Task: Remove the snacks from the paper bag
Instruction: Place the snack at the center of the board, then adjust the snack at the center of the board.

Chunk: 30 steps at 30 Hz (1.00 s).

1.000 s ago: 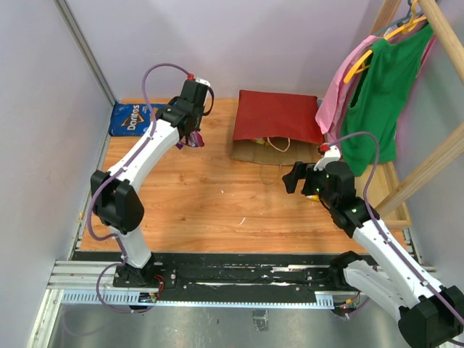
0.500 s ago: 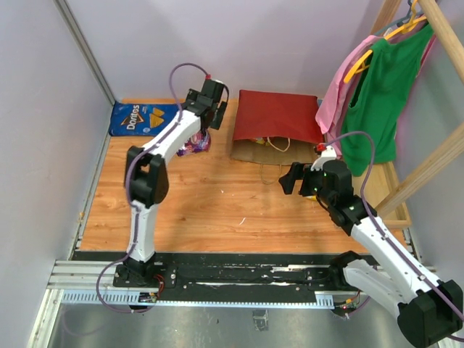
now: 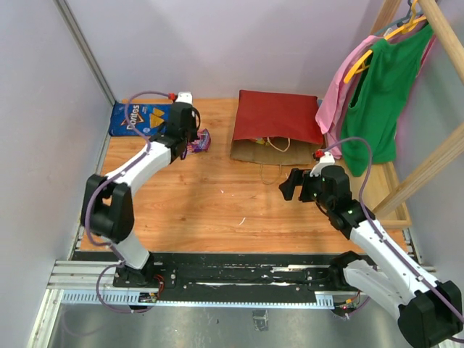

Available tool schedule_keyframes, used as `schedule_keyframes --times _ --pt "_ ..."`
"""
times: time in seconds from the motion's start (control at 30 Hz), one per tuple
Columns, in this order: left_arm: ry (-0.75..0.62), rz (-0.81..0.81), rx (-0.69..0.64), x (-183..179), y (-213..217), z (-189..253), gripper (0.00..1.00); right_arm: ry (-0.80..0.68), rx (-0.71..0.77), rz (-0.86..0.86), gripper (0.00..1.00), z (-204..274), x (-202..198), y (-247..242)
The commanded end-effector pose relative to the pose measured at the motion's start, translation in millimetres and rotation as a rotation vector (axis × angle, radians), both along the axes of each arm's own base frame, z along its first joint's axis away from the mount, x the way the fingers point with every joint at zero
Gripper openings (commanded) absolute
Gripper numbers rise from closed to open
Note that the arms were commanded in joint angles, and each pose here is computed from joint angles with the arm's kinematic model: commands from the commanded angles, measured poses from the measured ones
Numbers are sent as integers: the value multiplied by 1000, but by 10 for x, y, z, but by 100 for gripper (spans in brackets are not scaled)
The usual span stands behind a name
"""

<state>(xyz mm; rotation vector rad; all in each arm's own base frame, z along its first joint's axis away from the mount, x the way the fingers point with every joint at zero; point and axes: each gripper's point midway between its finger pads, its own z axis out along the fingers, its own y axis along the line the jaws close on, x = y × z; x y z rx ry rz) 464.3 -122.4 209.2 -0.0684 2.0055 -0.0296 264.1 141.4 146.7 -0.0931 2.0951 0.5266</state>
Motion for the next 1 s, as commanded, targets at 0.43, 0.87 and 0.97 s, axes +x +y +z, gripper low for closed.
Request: schedule_keyframes --times 0.43,0.87,0.97 --pt "320 -74 -276 593 -195 -1741 0 10 -42 -14 99 -205 -195 -124" --pt "384 -192 -270 553 -464 -1913 0 31 -40 -15 99 -274 -189 -108" --pt "406 -225 -216 569 -554 -1963 0 36 -38 -12 99 -277 -187 -99"
